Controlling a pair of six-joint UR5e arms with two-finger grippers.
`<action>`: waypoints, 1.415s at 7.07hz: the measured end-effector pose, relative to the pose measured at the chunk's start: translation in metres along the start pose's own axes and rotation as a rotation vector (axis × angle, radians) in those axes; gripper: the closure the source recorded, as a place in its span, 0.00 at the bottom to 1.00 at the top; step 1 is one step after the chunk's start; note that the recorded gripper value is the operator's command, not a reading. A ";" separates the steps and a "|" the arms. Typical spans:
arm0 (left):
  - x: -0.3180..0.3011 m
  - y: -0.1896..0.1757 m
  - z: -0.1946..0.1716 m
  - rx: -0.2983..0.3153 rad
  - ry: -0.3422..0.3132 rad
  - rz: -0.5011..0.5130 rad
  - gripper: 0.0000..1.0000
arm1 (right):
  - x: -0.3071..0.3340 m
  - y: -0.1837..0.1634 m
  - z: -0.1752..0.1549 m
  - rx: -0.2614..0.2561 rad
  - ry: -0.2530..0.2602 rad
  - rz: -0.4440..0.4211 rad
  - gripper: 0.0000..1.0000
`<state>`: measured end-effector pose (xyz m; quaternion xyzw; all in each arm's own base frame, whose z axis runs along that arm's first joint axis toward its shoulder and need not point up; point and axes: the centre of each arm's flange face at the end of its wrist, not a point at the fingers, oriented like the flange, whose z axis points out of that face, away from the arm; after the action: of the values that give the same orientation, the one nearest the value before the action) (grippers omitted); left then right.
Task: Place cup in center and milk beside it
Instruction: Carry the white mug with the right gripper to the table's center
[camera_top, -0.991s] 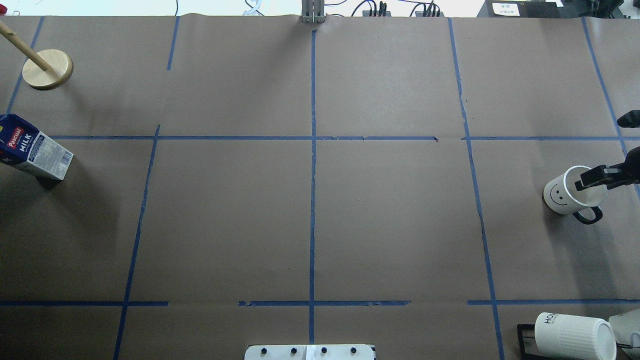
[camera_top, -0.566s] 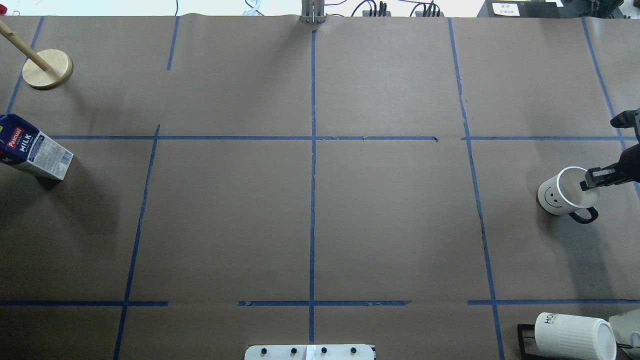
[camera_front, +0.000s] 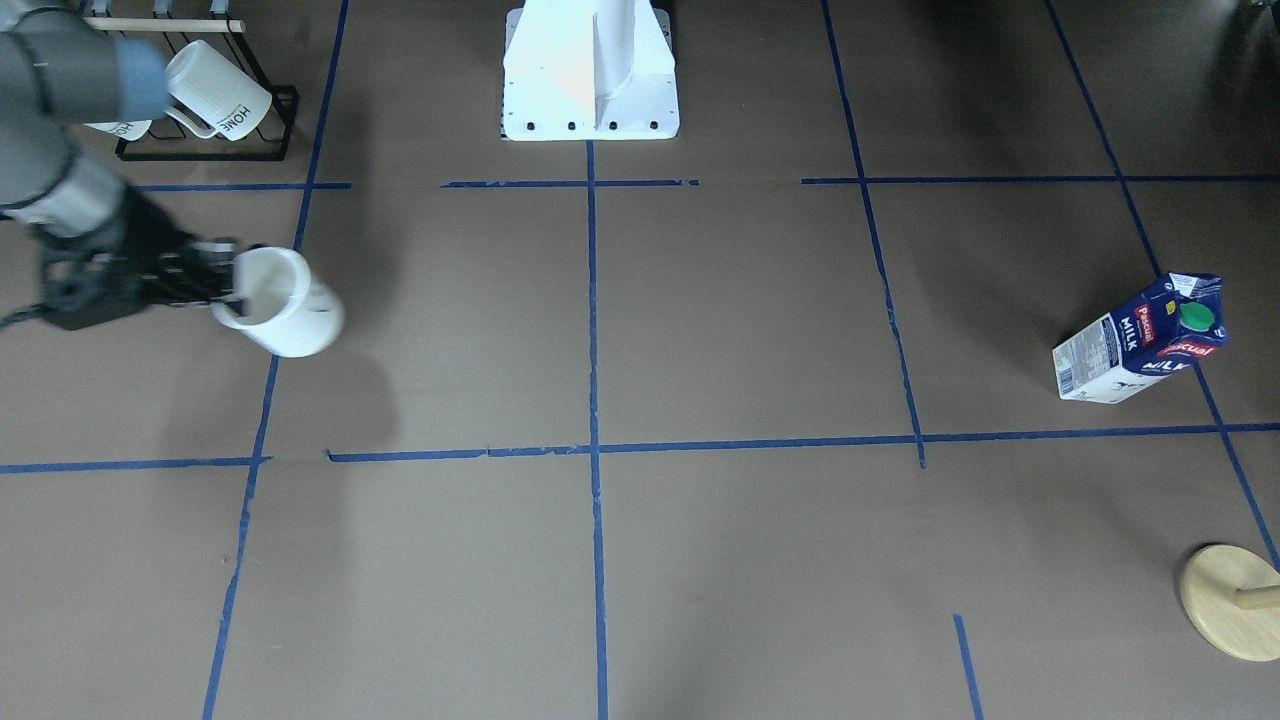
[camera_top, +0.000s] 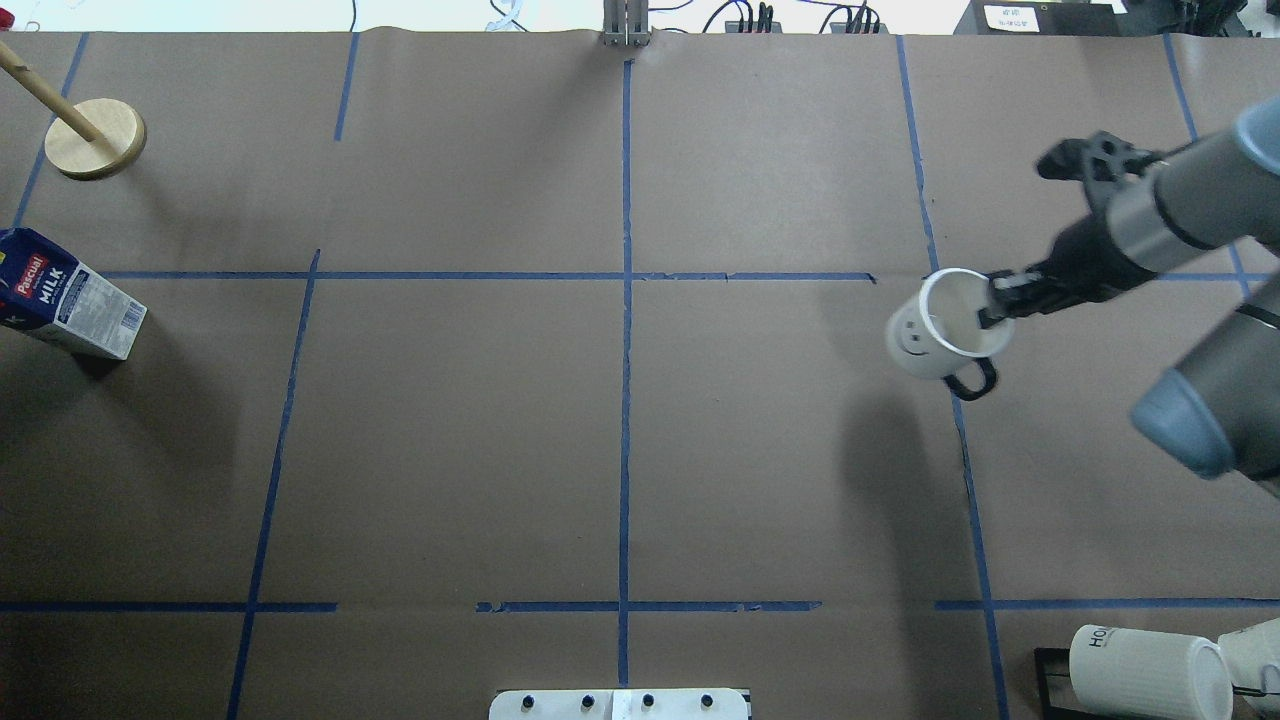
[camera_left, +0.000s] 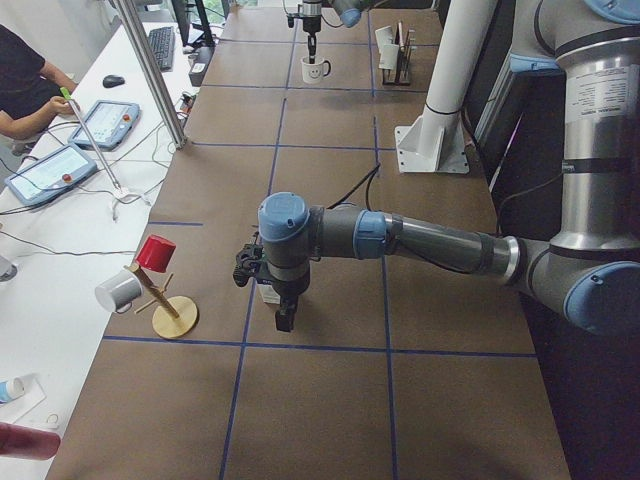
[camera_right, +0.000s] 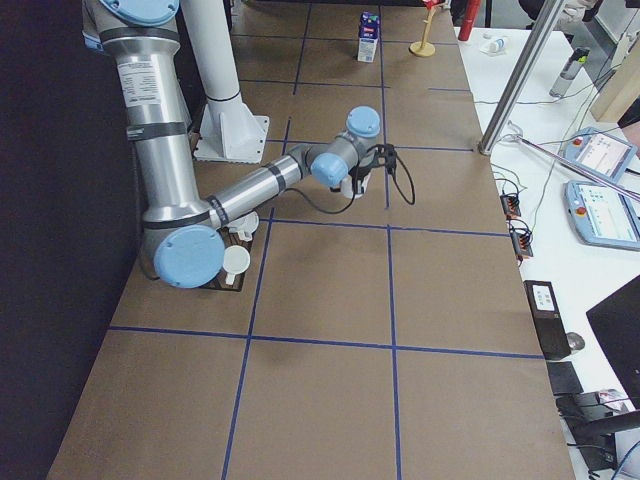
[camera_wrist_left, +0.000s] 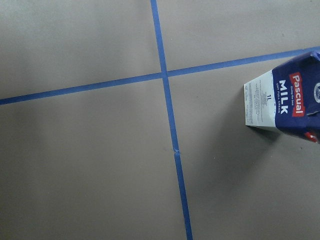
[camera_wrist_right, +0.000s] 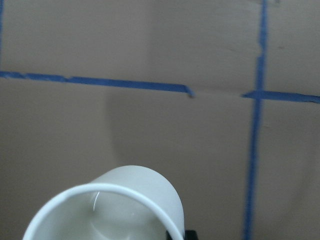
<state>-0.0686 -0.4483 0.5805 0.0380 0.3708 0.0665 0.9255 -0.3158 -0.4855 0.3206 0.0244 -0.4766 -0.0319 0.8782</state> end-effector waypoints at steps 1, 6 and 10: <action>0.001 0.000 0.001 0.000 0.014 -0.002 0.00 | -0.083 -0.009 0.009 -0.007 0.013 0.053 1.00; 0.005 -0.001 0.000 0.007 0.041 0.001 0.00 | -0.200 -0.058 0.119 0.016 0.072 0.248 1.00; 0.016 -0.005 -0.004 0.013 0.044 0.002 0.00 | -0.200 -0.056 0.143 0.024 0.105 0.260 0.00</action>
<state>-0.0593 -0.4513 0.5667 0.0428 0.3915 0.0661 0.9168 -0.5462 -0.5273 0.2277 -0.0253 -0.4294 0.0892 0.8983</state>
